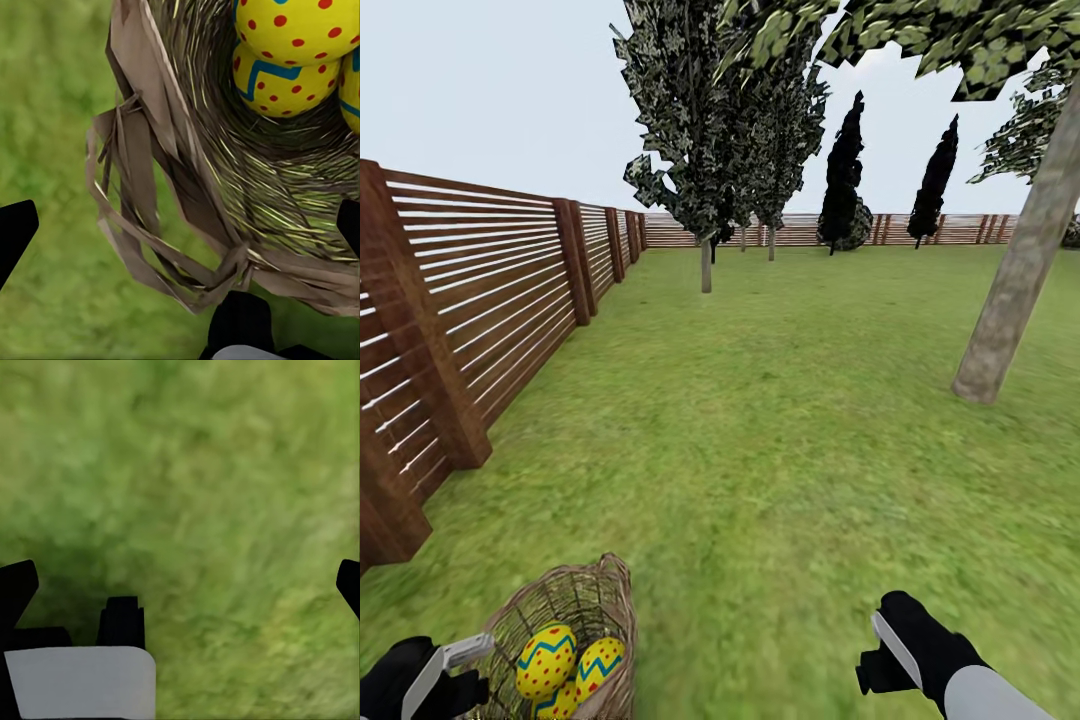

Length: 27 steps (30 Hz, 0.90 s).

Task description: Take the three Easter eggs out of the wicker basket on the lawn in the garden, then place them on the lawn next to a single tree (choose any tree) so that all three eggs are next to the same tree and none are left in the basket.

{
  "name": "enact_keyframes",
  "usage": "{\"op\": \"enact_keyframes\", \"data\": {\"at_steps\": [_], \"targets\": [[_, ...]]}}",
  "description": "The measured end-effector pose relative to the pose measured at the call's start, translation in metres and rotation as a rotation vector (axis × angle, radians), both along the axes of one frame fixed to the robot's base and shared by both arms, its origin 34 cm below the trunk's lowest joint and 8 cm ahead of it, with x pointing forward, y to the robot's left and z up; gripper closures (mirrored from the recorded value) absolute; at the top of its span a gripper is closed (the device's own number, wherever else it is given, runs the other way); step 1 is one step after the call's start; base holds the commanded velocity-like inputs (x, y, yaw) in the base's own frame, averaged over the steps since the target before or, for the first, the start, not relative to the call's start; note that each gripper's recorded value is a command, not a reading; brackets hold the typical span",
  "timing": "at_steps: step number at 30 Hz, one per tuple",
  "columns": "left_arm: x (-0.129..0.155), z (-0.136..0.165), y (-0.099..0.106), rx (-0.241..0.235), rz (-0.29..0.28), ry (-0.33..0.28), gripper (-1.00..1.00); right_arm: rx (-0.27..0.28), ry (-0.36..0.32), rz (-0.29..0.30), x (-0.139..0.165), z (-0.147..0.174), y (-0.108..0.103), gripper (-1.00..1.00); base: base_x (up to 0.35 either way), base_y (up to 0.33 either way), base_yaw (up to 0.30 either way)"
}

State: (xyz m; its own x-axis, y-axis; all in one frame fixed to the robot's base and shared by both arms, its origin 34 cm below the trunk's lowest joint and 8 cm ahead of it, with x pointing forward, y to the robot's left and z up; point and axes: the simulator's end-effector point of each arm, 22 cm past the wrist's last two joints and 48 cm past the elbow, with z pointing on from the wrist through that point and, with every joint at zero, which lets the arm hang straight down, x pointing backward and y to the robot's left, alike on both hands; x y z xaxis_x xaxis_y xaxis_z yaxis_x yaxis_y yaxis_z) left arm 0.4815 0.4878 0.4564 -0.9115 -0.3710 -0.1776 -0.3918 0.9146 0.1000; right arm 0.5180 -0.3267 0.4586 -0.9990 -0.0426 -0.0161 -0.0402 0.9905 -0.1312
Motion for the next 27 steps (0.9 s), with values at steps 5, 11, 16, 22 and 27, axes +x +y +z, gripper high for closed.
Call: {"op": "enact_keyframes", "data": {"at_steps": [5, 11, 16, 22, 27], "targets": [[-0.002, -0.009, 0.003, 0.003, 0.002, 0.000, -1.00, 0.000, 0.000, 0.000, -0.002, -0.010, 0.000, -1.00, 0.000, 0.000, 0.000], [-0.005, -0.021, 0.006, 0.007, 0.004, -0.001, -1.00, 0.000, 0.000, 0.000, -0.004, -0.022, 0.000, -1.00, 0.000, 0.000, 0.000], [-0.007, -0.031, 0.007, 0.009, 0.005, -0.002, -1.00, 0.001, 0.000, 0.001, -0.005, -0.033, 0.001, -1.00, 0.000, 0.000, 0.000], [-0.009, -0.044, 0.006, 0.008, 0.004, -0.002, -1.00, 0.001, -0.001, 0.000, -0.008, -0.045, 0.000, -1.00, 0.000, 0.000, 0.000], [-0.010, -0.050, 0.006, 0.008, 0.004, -0.003, -1.00, 0.002, -0.001, 0.001, -0.009, -0.052, 0.002, -1.00, 0.000, 0.000, 0.000]]}}
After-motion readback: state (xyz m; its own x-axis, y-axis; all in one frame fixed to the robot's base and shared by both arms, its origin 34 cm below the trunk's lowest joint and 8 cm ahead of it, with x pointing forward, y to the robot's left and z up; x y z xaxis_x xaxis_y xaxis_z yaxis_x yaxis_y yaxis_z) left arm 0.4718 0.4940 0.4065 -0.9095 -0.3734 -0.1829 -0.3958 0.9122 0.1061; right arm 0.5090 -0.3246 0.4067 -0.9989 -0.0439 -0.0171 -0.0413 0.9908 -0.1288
